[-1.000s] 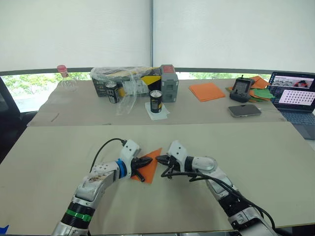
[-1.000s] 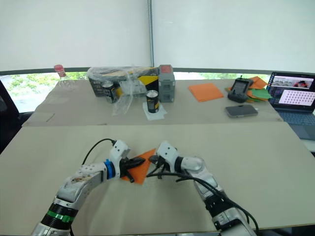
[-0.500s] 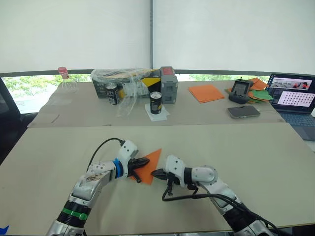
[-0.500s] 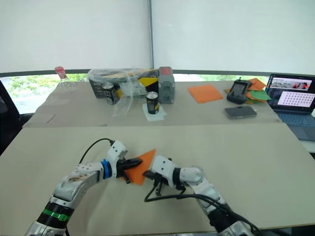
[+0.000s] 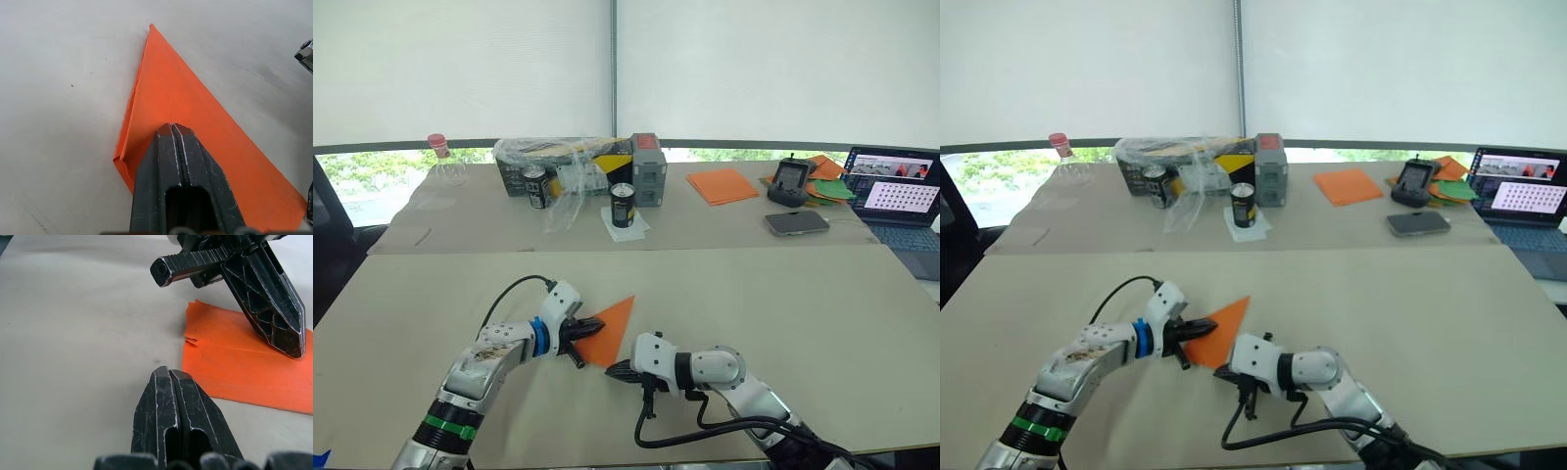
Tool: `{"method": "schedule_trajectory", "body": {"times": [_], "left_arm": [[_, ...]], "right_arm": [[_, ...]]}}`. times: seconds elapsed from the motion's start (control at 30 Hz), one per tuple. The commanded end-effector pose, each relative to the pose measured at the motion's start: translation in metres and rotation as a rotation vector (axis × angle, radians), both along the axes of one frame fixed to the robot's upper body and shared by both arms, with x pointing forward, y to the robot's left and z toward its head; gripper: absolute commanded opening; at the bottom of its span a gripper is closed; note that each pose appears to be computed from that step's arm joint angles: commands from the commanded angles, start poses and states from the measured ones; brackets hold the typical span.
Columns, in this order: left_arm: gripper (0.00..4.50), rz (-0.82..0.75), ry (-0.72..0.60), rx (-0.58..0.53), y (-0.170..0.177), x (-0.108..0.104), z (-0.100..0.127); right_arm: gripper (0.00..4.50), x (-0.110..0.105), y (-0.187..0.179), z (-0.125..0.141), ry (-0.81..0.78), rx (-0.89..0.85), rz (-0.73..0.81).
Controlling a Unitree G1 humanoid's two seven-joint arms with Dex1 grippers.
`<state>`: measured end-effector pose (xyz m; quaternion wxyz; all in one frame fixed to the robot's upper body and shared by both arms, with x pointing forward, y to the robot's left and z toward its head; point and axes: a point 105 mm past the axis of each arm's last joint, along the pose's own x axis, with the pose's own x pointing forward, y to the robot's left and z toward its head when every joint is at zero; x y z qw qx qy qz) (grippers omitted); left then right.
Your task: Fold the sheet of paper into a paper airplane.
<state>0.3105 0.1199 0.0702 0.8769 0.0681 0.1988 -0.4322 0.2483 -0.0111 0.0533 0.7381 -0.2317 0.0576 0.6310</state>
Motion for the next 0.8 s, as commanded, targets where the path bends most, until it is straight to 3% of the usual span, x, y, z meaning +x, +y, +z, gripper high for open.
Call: {"method": "schedule_trajectory", "body": {"times": [0.03, 0.13, 0.27, 0.57, 0.8], "left_arm": [[0.02, -0.002, 0.027, 0.016, 0.002, -0.005, -0.006], [0.02, 0.002, 0.021, 0.013, 0.001, -0.004, -0.006], [0.02, 0.020, 0.009, 0.003, 0.001, 0.000, -0.007], [0.02, 0.084, -0.048, -0.007, 0.001, 0.023, 0.003], [0.02, 0.024, -0.075, -0.024, -0.015, 0.035, 0.010]], "right_arm": [[0.00, -0.009, -0.003, -0.013, 0.092, -0.018, -0.007], [0.00, -0.003, -0.013, 0.019, 0.082, 0.087, -0.020], [0.00, 0.012, -0.027, 0.038, 0.031, 0.076, -0.047], [0.00, 0.048, -0.007, 0.025, -0.039, 0.026, -0.172], [0.00, 0.053, -0.006, -0.006, 0.001, -0.053, -0.261]]}}
